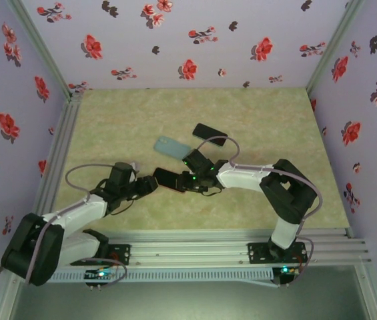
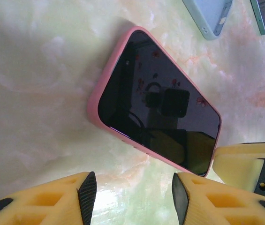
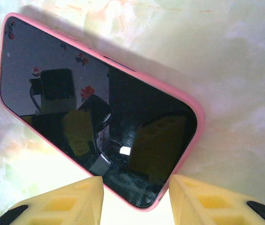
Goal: Put the phone into the phone case
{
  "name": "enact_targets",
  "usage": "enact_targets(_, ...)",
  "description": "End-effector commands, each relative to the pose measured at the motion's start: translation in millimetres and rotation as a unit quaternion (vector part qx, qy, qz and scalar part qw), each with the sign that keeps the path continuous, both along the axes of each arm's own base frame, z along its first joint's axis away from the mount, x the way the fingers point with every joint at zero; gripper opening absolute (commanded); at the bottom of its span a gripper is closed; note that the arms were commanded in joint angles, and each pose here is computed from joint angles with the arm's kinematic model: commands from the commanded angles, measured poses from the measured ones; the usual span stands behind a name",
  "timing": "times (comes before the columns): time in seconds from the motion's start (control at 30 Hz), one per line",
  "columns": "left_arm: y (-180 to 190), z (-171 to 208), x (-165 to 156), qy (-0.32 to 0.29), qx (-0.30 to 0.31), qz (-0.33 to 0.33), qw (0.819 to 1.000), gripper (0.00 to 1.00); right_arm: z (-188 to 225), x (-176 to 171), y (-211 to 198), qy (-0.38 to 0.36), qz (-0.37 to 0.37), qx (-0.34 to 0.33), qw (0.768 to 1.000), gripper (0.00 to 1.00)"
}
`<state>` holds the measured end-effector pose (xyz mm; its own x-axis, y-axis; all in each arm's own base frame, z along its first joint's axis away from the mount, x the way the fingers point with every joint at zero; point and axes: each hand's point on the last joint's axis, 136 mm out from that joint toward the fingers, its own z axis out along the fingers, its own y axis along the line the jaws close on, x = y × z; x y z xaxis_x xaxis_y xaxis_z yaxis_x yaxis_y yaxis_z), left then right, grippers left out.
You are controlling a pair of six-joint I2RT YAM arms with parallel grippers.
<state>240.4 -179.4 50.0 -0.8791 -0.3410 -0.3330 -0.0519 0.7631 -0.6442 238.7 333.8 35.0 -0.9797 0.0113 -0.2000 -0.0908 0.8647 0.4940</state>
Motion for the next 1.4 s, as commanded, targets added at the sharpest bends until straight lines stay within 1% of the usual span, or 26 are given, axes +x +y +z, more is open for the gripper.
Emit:
enact_targets(0.0,-9.8,5.3,6.5,-0.012,-0.016,-0.003,1.000,0.51,0.9,-4.2,-6.8,0.002,-0.011,-0.007,1.000,0.44)
enact_targets(0.23,-12.6,3.1,11.4,-0.014,-0.015,-0.002,1.000,0.50,2.3,-3.5,-8.3,-0.002,-0.014,-0.006,1.000,0.46)
enact_targets(0.47,-13.6,1.6,15.2,-0.019,-0.013,0.001,1.000,0.50,-5.5,-2.3,-6.5,0.001,-0.016,-0.007,1.000,0.42)
enact_targets(0.57,-12.4,-0.9,17.7,-0.021,-0.008,0.005,1.000,0.49,-7.5,1.4,-2.3,0.001,-0.018,-0.003,1.000,0.38)
enact_targets(0.9,-12.9,-12.3,28.5,-0.024,0.000,0.017,1.000,0.47,-13.7,12.1,14.0,0.002,-0.017,0.005,1.000,0.36)
enact_targets(1.07,-7.4,-13.2,35.7,-0.033,0.016,0.032,0.999,0.46,-15.5,19.4,24.2,0.001,-0.019,0.014,1.000,0.34)
enact_targets(1.37,15.6,-23.5,52.0,-0.024,0.051,0.081,0.995,0.44,-15.0,37.1,47.3,0.000,-0.014,0.027,1.000,0.33)
